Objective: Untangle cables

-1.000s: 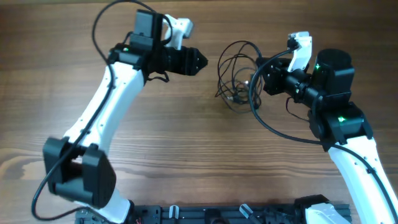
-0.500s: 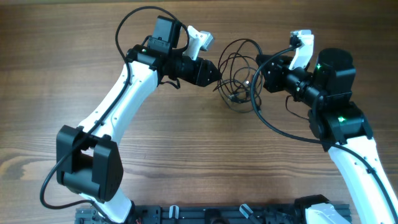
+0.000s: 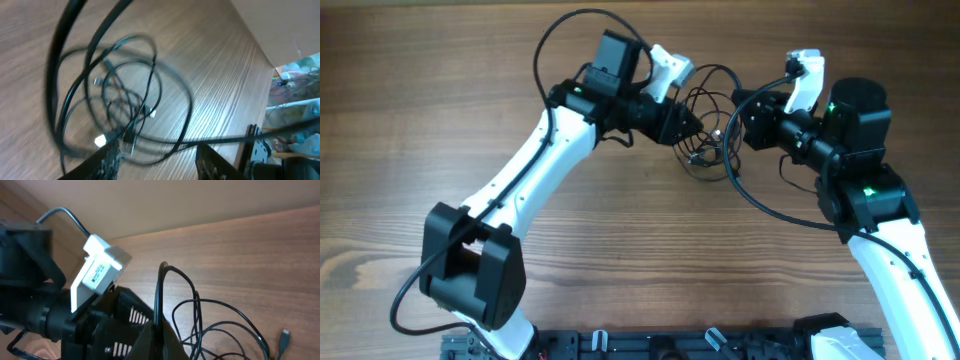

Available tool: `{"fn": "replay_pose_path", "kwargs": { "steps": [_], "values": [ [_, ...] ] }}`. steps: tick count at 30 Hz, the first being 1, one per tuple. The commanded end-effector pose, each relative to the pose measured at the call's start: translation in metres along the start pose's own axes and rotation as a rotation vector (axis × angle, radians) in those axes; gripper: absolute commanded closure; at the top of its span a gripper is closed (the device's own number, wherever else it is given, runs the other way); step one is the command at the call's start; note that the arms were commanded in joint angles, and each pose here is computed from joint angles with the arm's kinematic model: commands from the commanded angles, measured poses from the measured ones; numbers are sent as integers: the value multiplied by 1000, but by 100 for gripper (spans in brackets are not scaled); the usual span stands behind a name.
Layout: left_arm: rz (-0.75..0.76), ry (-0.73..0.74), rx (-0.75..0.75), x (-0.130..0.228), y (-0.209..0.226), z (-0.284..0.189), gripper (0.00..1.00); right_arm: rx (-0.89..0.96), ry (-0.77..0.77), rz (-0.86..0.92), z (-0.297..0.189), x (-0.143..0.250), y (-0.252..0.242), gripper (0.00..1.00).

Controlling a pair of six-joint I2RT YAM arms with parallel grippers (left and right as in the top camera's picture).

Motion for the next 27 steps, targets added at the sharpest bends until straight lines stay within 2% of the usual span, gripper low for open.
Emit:
{"fn": "replay_pose_path", "kwargs": {
  "steps": [1, 13, 16, 18, 27],
  "values": [
    [28, -34, -45, -5, -3, 6, 52, -13, -29, -5, -8, -7, 5, 96],
    [26, -104, -273, -12, 14, 2, 51, -17, -39, -10, -15, -8, 9, 96],
    [25, -133, -326, -15, 17, 1, 48, -45, -41, -16, -19, -9, 13, 96],
    [28, -139, -325, -16, 17, 1, 41, -44, -40, -15, -19, -9, 13, 96],
    [39, -158, -314, -20, 22, 9, 36, -138, -14, -14, -19, -6, 20, 96]
  ]
}}
Point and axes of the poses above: each gripper's point midway between its finger pads, its own z axis out along the fingers, its own y axis along the line the jaws close on, x = y × z, the point moved 10 cm from there along -z, back along the fingers, and after that the axes turned 9 degrees about -z, right-handed, at the moved point
